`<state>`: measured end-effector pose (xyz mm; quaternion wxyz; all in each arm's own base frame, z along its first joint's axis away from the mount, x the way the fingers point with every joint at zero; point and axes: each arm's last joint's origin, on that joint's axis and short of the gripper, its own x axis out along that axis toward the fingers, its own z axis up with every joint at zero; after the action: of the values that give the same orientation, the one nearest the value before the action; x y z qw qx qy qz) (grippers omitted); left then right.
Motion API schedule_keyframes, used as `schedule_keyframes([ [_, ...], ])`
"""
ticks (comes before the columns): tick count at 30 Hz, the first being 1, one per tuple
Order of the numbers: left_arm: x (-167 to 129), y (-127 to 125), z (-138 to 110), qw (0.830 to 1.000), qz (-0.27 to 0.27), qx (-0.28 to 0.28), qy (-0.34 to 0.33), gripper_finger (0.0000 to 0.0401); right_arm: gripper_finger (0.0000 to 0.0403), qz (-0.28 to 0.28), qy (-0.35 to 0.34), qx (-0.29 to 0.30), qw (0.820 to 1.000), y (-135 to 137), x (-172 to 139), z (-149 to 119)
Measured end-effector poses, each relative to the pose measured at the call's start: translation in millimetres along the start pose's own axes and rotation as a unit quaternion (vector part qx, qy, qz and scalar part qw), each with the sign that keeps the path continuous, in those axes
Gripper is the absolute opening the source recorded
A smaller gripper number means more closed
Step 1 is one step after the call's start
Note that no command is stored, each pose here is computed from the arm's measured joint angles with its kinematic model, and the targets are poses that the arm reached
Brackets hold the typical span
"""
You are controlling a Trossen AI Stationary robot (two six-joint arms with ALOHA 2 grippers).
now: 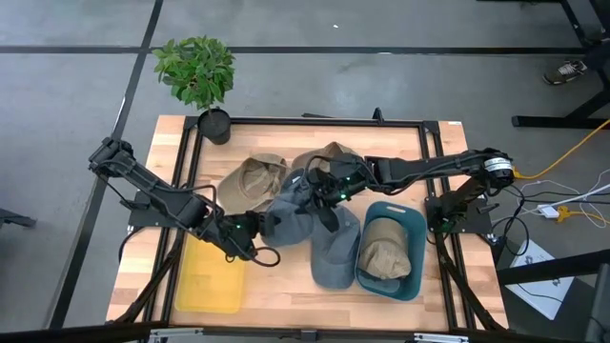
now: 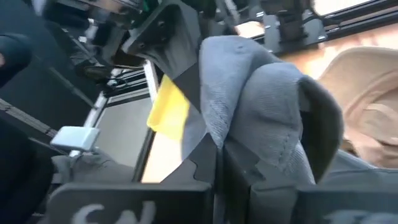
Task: Pick & Place hat
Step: Put the top left blue cap into the yellow bin
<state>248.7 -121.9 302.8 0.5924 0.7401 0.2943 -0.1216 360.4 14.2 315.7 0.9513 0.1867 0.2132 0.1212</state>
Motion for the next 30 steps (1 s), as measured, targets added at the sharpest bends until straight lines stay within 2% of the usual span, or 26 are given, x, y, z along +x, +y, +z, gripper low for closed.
schedule_keyframes([
  [3,-1.6,-0.1,1.0,0.999,0.003,-0.053,0.001,0.0016,0.0032,-0.021,0.009,-0.011,1.0,-2.1,-0.2,-2.3],
  [7,-8.1,-0.7,5.2,0.994,0.014,-0.107,0.008,0.0017,0.0055,-0.078,0.045,-0.012,0.996,-7.5,-1.3,-11.0],
  [12,-22.0,3.7,2.8,0.979,0.048,-0.198,0.009,0.0014,0.0104,-0.129,0.091,-0.012,0.987,-13.0,-2.3,-21.5],
  [17,-37.3,16.2,-11.0,0.943,0.103,-0.315,-0.001,0.0016,0.0146,-0.128,0.099,-0.026,0.986,-12.6,-2.2,-22.9],
  [22,-46.8,20.3,-35.1,0.905,0.126,-0.406,0.012,0.0015,0.016,-0.123,0.109,-0.095,0.982,1.7,2.1,-28.2],
  [26,-51.2,17.5,-53.9,0.88,0.119,-0.459,0.02,0.0015,0.0161,-0.14,0.113,-0.16,0.971,16.6,5.8,-33.9],
  [30,-49.9,9.3,-70.1,0.862,0.088,-0.497,0.039,0.0015,0.0161,-0.148,0.124,-0.208,0.959,29.2,8.0,-40.3],
])
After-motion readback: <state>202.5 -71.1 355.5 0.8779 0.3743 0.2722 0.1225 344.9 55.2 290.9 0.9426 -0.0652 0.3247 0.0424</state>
